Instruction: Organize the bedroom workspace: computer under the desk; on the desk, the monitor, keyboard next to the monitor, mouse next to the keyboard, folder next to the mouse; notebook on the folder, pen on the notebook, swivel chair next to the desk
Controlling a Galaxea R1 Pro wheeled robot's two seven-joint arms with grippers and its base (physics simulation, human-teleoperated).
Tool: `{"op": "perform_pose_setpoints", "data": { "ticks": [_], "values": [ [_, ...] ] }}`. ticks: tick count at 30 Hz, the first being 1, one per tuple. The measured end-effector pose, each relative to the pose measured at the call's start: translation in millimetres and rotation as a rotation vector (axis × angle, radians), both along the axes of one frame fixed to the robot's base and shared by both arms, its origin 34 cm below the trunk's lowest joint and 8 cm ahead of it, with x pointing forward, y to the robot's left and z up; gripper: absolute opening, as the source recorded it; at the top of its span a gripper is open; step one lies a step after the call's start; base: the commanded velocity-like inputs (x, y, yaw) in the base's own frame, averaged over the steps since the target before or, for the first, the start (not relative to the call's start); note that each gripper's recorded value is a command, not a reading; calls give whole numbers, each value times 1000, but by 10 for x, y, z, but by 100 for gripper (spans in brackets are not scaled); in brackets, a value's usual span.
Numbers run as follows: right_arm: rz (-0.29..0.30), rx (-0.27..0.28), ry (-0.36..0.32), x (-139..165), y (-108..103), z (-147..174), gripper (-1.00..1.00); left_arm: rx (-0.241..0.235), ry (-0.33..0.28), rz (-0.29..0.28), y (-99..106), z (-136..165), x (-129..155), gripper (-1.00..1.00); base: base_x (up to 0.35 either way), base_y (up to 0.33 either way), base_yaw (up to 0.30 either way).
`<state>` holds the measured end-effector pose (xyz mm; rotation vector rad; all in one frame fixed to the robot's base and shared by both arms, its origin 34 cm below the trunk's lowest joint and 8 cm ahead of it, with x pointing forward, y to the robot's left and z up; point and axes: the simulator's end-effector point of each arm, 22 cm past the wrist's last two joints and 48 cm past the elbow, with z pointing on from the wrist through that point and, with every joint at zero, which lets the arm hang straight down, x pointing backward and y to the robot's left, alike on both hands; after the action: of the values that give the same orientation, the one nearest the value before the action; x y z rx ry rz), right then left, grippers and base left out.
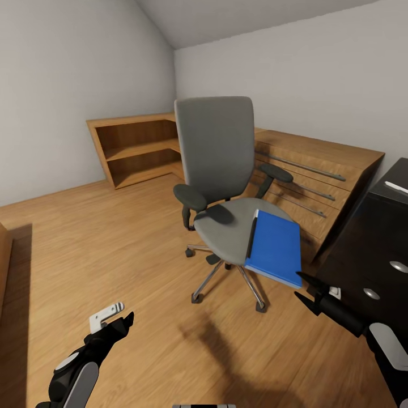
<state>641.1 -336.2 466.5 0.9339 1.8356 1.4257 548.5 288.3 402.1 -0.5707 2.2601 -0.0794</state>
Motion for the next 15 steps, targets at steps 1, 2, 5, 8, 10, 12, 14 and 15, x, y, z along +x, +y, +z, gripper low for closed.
{"op": "perform_pose_setpoints", "data": {
  "ticks": [1,2,5,8,10,12,14,15],
  "values": [
    [0,0,0,0,0,0,100,0,0,0,0,-1,0,100,64,0,0],
    [0,0,0,0,0,-1,100,0,0,0,0,-2,-1,100,41,0,0],
    [0,0,1,-2,0,-4,100,-1,1,-1,-3,-5,-2,100,25,0,0],
    [0,0,1,-2,-1,-6,100,-1,2,-1,-3,-6,-2,100,10,0,0],
    [0,0,2,-3,-1,-7,100,-1,1,-1,-3,-5,-2,100,5,0,0],
    [0,0,1,-1,-1,-4,100,-1,1,-1,-3,-5,-1,100,3,0,0],
    [0,0,1,-1,-1,-4,100,-1,1,-1,-2,-5,-1,100,15,7,0],
    [0,0,1,-2,-1,-5,100,0,1,-1,-2,-4,-1,100,60,37,0]
  ]
}}
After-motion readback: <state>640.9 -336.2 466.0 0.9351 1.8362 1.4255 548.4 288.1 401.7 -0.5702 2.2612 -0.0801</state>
